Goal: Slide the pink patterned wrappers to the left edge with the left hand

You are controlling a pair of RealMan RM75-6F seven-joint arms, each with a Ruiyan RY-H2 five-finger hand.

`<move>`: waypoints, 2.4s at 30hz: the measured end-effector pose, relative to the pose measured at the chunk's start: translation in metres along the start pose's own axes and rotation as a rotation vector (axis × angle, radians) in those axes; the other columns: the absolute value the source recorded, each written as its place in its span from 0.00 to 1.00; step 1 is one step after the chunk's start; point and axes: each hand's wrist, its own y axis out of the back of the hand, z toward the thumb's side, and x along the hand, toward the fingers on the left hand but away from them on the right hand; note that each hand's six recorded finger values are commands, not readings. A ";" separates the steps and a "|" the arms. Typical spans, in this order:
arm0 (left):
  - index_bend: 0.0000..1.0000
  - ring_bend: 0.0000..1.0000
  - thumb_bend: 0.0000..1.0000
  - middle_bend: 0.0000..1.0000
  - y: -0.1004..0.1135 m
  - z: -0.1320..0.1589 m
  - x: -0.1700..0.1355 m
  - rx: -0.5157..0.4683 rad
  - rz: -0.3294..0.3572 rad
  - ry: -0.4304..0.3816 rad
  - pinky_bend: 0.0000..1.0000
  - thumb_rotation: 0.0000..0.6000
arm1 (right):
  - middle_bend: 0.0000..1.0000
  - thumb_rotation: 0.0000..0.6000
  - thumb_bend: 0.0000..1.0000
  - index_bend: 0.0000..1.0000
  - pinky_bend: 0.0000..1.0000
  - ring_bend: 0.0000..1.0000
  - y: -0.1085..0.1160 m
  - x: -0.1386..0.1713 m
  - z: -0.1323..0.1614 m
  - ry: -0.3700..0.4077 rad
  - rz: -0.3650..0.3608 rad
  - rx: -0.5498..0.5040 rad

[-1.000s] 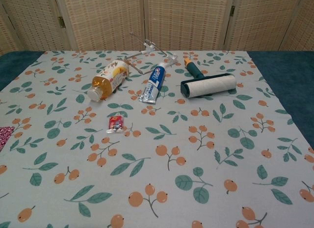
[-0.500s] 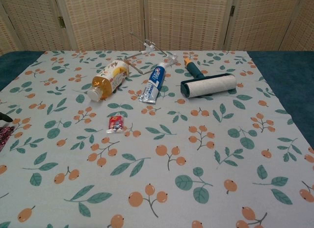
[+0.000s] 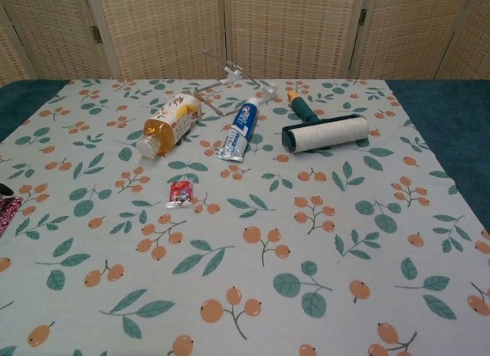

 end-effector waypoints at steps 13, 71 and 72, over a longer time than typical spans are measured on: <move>0.10 0.00 0.36 0.00 0.002 0.000 0.005 0.003 0.013 0.013 0.00 1.00 | 0.00 1.00 0.46 0.00 0.00 0.00 -0.001 0.000 -0.002 -0.005 0.002 -0.002; 0.16 0.00 0.36 0.00 0.005 -0.031 -0.025 -0.054 0.093 0.086 0.00 1.00 | 0.00 1.00 0.46 0.00 0.00 0.00 -0.001 0.000 0.000 0.004 -0.004 -0.008; 0.16 0.00 0.36 0.00 0.002 -0.036 -0.024 -0.052 0.083 0.100 0.00 1.00 | 0.00 1.00 0.46 0.00 0.00 0.00 -0.001 -0.001 0.000 0.006 -0.003 -0.007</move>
